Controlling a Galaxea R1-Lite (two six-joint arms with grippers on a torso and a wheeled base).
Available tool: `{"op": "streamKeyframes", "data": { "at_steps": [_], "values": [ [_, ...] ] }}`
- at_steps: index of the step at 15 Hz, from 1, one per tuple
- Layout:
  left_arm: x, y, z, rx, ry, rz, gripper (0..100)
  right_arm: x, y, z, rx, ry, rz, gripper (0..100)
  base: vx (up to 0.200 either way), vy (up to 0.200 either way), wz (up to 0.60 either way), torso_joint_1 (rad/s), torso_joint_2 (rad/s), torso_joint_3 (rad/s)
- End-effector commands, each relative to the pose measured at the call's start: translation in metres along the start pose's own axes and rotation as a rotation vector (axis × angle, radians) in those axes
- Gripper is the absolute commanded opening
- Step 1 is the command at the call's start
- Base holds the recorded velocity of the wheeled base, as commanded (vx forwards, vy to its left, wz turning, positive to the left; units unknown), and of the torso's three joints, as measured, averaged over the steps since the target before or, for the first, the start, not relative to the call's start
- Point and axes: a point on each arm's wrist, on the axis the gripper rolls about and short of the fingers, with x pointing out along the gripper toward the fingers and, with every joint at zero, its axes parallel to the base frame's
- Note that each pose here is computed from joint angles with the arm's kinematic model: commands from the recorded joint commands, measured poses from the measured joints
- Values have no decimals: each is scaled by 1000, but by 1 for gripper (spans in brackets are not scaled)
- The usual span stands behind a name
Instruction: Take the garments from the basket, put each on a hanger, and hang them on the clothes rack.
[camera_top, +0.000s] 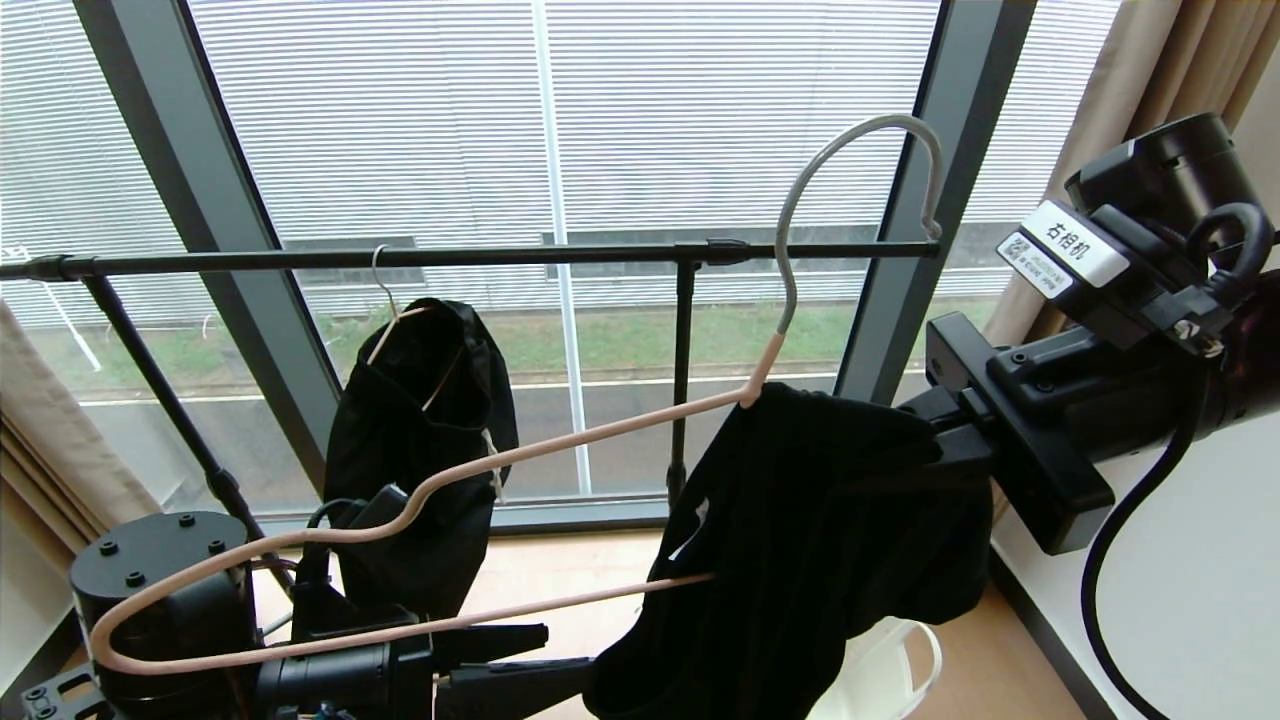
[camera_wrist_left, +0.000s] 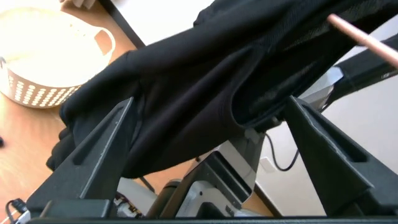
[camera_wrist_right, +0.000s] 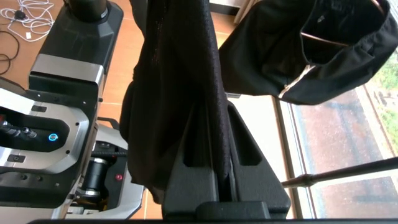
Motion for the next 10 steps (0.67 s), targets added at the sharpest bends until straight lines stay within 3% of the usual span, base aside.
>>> {"op": "streamKeyframes", "data": {
  "at_steps": [1,10],
  "values": [
    [2,1,-1,-4,9,1,100,2,0,0,0,1,8,0,0,0,0,0,0,0],
    [5,2,-3,-8,24,0,100,10,2,8,-42,-22,27,0,0,0,0,0,0,0]
  ]
}}
